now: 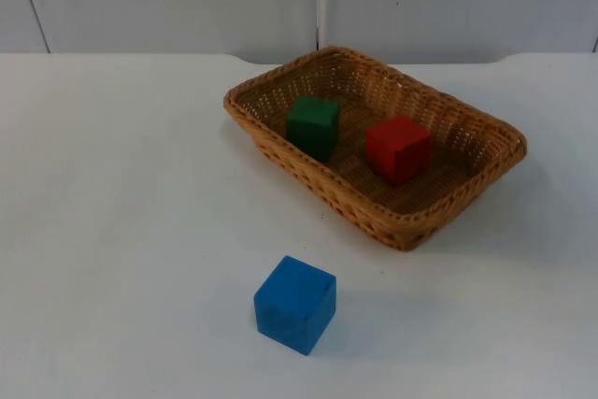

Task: Pick up one cube with each hand and place exactly two cubes into the same basket, leaving the remaining cube outside.

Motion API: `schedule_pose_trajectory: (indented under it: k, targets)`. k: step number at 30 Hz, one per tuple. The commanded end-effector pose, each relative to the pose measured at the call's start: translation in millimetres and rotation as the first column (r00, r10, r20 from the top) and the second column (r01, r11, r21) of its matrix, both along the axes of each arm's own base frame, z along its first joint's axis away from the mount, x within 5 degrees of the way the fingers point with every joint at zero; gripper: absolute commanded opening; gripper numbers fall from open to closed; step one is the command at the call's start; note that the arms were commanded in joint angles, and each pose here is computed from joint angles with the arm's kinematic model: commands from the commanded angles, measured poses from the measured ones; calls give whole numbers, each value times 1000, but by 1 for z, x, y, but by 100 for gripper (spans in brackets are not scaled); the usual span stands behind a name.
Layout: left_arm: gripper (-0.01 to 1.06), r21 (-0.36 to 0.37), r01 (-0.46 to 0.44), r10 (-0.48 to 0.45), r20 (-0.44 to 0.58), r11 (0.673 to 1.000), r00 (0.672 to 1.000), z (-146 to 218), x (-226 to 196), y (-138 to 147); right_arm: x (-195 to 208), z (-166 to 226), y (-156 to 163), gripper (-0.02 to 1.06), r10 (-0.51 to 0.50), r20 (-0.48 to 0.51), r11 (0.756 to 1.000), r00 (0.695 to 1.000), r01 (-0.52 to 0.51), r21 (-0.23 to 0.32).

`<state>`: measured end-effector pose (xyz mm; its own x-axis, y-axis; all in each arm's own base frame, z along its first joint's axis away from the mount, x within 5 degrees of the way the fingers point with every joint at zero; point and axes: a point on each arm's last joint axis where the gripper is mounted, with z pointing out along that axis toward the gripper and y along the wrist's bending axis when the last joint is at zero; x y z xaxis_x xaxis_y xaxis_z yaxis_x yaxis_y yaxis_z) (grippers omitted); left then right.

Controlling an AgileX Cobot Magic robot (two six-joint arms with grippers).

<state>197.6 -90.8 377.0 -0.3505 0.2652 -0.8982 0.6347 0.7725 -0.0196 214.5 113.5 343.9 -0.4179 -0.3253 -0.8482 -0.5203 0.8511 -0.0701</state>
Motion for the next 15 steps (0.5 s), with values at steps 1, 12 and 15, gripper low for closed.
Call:
schedule_pose_trajectory:
  k: [1, 12, 15]
  targets:
    - [86, -15, -15, 15, 22, 1000, 1000, 0, -13, 4, -4, 4, -4, 67, -6, 24, 1000, 1000, 5, 16]
    - [86, -33, -43, 45, 61, 999, 997, -11, -58, 19, -25, 11, -13, 67, -5, 30, 999, 1000, 4, 48]
    - [86, -23, -61, 62, 72, 998, 995, -14, -67, 24, -33, 12, -17, 67, -5, 42, 999, 999, 3, 54]
